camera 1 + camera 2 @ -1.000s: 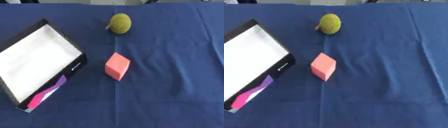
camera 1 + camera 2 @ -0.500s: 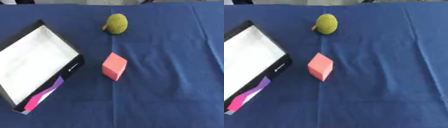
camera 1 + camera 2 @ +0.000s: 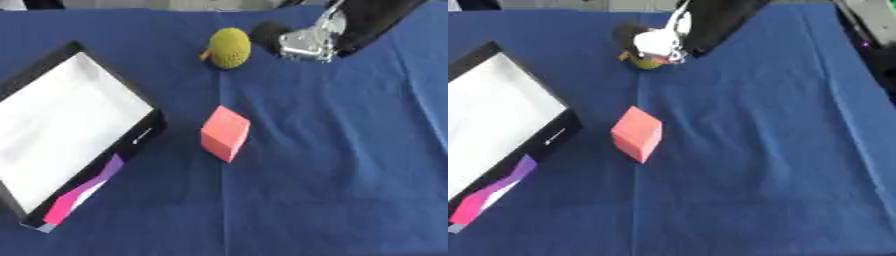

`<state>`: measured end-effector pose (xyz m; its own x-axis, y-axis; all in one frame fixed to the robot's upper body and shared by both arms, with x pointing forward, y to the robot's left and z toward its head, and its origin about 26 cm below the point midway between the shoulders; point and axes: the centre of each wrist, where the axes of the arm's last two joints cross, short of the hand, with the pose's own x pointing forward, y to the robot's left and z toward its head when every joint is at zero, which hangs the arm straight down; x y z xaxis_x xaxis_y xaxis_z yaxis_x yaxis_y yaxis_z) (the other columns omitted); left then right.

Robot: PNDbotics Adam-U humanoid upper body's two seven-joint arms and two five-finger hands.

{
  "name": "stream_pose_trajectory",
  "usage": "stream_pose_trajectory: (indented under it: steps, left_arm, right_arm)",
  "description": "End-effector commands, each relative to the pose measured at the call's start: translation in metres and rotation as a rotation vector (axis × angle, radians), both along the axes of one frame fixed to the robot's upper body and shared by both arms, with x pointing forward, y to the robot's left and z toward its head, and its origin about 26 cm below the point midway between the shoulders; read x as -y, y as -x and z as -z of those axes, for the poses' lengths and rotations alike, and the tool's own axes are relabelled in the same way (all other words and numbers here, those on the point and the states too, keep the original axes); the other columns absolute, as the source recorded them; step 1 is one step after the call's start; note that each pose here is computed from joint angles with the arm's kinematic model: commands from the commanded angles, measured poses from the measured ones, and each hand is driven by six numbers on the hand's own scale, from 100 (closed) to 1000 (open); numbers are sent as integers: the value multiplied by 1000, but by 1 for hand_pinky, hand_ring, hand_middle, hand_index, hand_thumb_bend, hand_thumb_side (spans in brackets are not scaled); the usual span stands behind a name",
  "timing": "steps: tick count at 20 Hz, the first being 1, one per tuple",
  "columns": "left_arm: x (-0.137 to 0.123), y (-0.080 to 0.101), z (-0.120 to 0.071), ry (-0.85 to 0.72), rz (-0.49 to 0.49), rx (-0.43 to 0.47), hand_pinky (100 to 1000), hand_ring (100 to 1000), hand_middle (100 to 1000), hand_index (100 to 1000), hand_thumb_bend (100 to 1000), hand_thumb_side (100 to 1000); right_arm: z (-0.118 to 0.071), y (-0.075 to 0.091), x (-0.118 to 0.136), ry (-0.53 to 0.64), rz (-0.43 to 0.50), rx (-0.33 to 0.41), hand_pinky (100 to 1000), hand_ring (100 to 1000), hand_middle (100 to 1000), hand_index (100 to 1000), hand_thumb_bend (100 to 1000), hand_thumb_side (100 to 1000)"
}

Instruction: Pick up objects on the table and place them in the box.

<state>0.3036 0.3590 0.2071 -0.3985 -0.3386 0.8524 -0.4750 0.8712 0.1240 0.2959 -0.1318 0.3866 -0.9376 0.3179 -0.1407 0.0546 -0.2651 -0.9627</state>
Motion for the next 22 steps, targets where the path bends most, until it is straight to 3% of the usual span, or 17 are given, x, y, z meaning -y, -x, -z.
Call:
stream_pose_trajectory:
  steps: [1, 6, 14, 15, 18, 22]
  left_arm:
    - [-10, 3, -11, -44, -27, 15, 793, 805, 787, 885, 772, 631]
    - [-16, 6, -8, -50, -49, 0, 794, 805, 787, 885, 770, 631]
    - [-18, 6, -5, -50, -50, -10, 794, 806, 787, 886, 769, 632]
    - [-18, 6, -5, -49, -50, -11, 794, 806, 787, 886, 769, 632]
    - [-18, 6, -3, -47, -51, -16, 795, 806, 788, 887, 768, 632]
    - [-19, 6, -3, -45, -51, -17, 795, 806, 788, 888, 769, 632]
  right_arm:
    - [-1, 3, -11, 16, -27, 45, 920, 896, 885, 904, 100, 655]
    - [16, 2, -23, 59, -62, 90, 920, 897, 884, 905, 100, 668]
    - [33, -7, -34, 78, -72, 73, 917, 896, 886, 910, 100, 616]
    - [34, -9, -35, 84, -72, 74, 919, 899, 891, 915, 100, 541]
    - [42, -14, -39, 119, -78, 79, 924, 904, 896, 917, 150, 441]
    - [55, -26, -42, 180, -83, 102, 933, 907, 897, 915, 324, 241]
